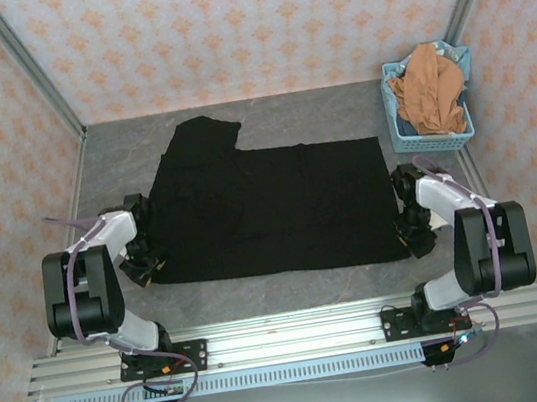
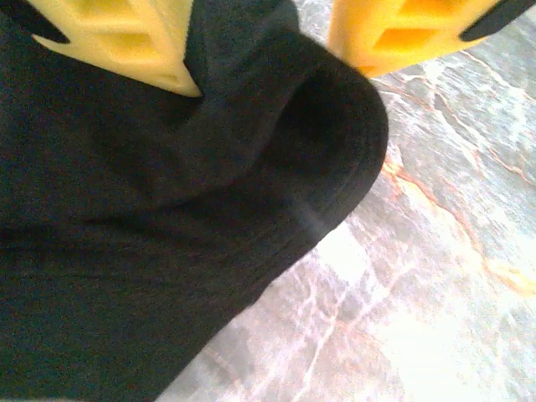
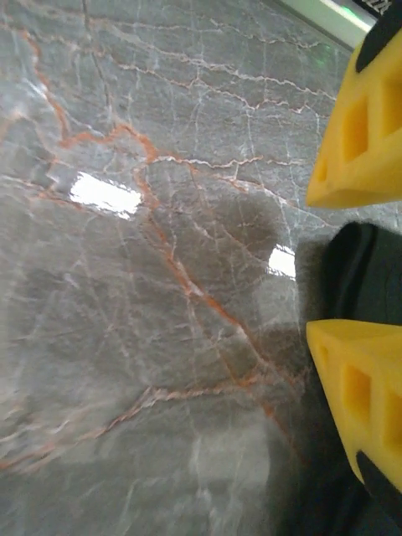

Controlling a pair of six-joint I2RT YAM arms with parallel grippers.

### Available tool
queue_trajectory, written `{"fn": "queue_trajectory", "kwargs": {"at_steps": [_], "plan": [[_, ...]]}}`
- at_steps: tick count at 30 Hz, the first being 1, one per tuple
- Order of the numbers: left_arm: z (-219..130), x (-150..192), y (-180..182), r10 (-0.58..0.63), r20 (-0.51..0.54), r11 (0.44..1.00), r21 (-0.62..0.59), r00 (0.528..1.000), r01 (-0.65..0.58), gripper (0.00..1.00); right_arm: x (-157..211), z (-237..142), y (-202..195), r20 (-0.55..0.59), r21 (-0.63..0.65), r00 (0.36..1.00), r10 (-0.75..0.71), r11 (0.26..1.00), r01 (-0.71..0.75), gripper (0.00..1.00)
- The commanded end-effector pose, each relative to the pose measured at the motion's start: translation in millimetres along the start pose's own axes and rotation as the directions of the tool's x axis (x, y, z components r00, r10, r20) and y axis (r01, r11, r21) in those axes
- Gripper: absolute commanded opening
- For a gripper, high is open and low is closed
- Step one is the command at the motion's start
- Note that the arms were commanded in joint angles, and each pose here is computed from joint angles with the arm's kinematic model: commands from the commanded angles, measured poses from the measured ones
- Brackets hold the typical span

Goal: Fold and stack the t-shirts

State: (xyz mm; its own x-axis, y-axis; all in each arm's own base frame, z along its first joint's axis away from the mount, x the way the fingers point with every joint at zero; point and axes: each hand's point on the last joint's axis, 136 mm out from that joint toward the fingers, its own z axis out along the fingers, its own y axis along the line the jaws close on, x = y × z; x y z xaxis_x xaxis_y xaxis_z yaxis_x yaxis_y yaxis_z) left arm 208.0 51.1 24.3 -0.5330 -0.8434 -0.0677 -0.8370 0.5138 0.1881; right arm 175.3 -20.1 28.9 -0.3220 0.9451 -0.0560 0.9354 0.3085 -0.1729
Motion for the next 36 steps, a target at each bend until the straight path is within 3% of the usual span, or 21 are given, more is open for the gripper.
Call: {"fn": "queue_trajectory", "kwargs": {"at_steps": [1,5,8,12,17,21,26,36], "plan": [[-45,-21,1,-0.014,0.151,1.0,0.021,0.988,0.011,0.53,-16,-32,0,0.1,-0.052,0.995,0.01,0.999,-0.005,0.48],[-94,-33,-27,-0.015,0.244,0.992,0.126,0.97,-0.017,0.54,-19,-62,32,0.169,-0.187,0.981,-0.092,0.974,0.124,0.49],[-111,-33,-74,0.016,0.234,0.959,0.272,0.972,-0.082,0.46,-3,-75,81,0.175,-0.291,0.951,-0.254,0.91,0.296,0.46],[-93,-27,-120,0.058,0.106,0.949,0.302,0.993,-0.088,0.38,35,-75,129,0.133,-0.337,0.887,-0.442,0.822,0.459,0.43],[-61,-21,-150,0.051,0.02,0.953,0.297,0.998,-0.055,0.36,70,-55,142,0.056,-0.335,0.864,-0.501,0.806,0.489,0.37],[-30,-17,-143,0.041,-0.015,0.978,0.207,0.999,-0.037,0.35,92,-34,142,0.009,-0.316,0.854,-0.521,0.808,0.496,0.36],[-2,-24,-93,-0.035,0.005,0.998,0.055,0.999,0.034,0.37,109,-10,138,-0.031,-0.257,0.827,-0.561,0.804,0.536,0.36],[2,-54,-38,-0.092,0.014,0.996,-0.021,0.996,0.092,0.38,170,12,135,-0.138,-0.243,0.782,-0.608,0.786,0.568,0.37]]}}
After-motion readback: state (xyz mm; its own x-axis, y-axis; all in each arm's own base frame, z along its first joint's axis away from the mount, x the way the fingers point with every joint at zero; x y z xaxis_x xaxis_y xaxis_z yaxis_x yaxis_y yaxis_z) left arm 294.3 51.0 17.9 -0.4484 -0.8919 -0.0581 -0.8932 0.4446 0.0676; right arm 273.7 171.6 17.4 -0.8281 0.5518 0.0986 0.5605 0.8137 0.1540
